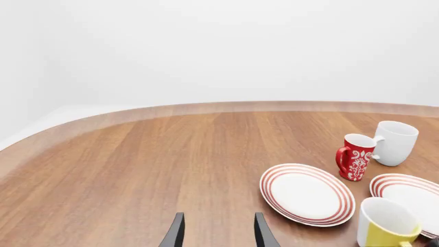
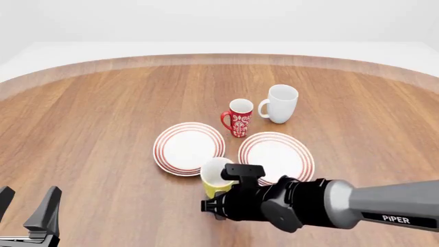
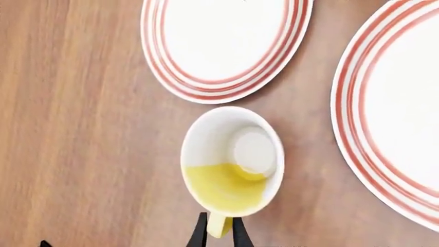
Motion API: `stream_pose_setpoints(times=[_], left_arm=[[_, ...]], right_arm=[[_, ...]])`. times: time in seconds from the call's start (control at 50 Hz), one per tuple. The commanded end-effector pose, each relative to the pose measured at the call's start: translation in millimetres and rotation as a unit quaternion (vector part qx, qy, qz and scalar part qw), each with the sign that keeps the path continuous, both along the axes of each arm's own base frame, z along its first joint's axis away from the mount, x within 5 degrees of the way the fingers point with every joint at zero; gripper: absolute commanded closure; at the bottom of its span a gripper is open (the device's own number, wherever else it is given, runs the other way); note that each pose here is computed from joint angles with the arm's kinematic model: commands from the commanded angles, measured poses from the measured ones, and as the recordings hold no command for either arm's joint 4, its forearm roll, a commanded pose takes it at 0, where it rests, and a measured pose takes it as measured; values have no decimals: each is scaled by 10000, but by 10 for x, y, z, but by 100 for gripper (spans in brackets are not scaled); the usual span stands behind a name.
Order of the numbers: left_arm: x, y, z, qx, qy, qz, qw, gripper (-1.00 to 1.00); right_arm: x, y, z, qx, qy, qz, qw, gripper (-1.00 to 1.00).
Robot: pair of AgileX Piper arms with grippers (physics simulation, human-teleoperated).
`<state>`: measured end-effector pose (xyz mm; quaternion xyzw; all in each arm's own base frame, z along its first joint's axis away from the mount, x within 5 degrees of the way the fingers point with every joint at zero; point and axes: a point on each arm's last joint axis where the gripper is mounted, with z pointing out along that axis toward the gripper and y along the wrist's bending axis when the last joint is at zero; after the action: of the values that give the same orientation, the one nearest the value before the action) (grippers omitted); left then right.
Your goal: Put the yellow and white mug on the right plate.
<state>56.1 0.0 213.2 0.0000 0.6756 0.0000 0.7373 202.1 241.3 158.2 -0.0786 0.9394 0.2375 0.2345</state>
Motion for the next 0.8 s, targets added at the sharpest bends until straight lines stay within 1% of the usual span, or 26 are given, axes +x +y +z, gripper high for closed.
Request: stream_pose_setpoints(times=[0.02,0.62,0.8], left_arm=[[0,0,0,0,0,0,10000,-100],[0,0,0,0,0,0,10000,-100],[0,0,0,0,0,0,10000,-100]], right_arm=[[58,-4,81,16,-167,59,9998,100],[42,-149,346,9,-379,110,9992,100],[59,-229,444,-39,-515,149,9986,100]])
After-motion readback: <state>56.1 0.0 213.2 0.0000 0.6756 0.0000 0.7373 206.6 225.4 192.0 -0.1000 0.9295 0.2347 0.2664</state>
